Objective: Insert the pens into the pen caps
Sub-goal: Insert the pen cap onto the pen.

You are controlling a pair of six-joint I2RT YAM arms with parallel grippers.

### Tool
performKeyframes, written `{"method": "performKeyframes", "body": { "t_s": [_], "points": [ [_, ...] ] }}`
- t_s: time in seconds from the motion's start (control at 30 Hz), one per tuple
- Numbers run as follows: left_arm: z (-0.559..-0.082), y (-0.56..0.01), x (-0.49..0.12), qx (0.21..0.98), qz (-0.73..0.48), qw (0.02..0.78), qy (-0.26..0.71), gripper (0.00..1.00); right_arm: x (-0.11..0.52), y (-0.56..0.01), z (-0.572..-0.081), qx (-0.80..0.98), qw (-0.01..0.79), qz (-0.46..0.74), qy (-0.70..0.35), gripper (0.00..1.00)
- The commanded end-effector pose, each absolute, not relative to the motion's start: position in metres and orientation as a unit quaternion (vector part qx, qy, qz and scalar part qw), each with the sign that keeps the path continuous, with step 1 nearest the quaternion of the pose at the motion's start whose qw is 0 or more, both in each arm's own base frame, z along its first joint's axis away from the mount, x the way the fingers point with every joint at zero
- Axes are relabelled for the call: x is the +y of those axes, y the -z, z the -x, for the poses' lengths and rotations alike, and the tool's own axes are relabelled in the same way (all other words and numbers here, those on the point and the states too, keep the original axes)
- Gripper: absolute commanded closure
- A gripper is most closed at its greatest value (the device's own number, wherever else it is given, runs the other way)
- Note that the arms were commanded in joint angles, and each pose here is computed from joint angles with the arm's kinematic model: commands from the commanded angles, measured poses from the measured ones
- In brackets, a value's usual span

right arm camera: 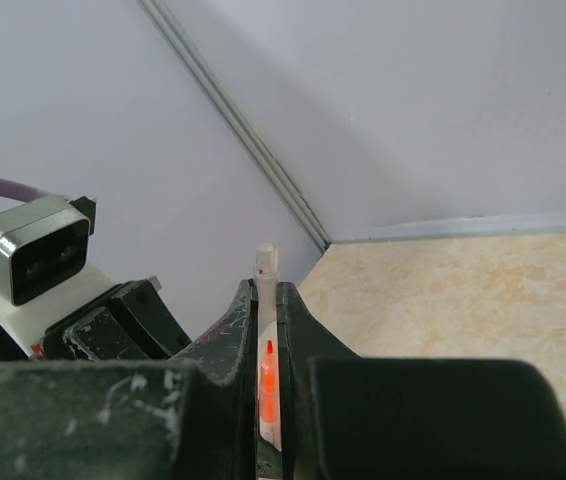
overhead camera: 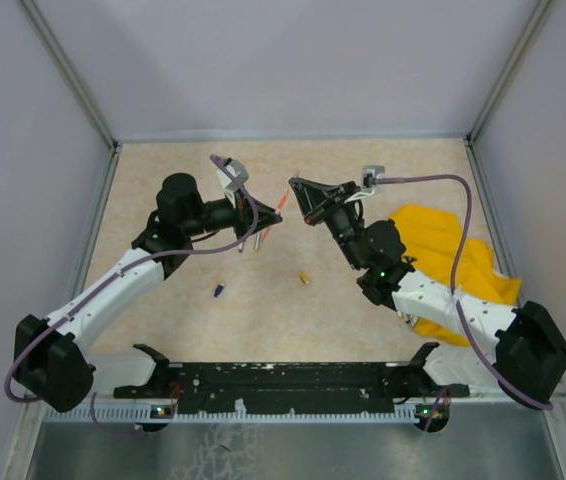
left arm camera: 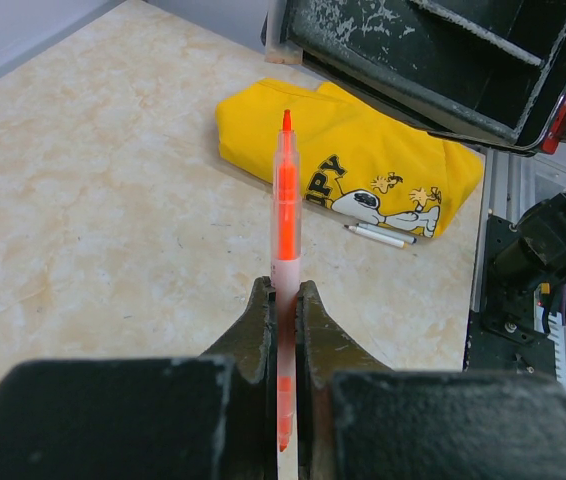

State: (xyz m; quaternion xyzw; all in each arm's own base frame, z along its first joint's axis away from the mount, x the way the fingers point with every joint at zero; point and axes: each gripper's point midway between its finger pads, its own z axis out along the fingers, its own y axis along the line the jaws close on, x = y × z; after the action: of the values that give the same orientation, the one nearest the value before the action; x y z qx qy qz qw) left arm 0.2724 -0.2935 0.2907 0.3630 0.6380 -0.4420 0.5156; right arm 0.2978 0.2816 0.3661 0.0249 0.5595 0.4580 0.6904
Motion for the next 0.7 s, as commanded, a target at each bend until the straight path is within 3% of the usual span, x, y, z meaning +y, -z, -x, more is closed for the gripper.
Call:
{"method": "performKeyframes", "body": {
  "t_s": [0.0,0.67],
  "points": [
    [-0.273,-0.307,-0.293,0.617,-0.370,0.539,0.438,1.00,0.279,-0.389,-0.293,0.530,0.701,-0.031,-0.476,1.00],
    [-0.274,-0.304,-0.293,0.619,-0.369,0.537,0.438,1.00,0.283,-0.364,-0.293,0.556,0.690,-0.016,-0.463,1.00]
  ]
}}
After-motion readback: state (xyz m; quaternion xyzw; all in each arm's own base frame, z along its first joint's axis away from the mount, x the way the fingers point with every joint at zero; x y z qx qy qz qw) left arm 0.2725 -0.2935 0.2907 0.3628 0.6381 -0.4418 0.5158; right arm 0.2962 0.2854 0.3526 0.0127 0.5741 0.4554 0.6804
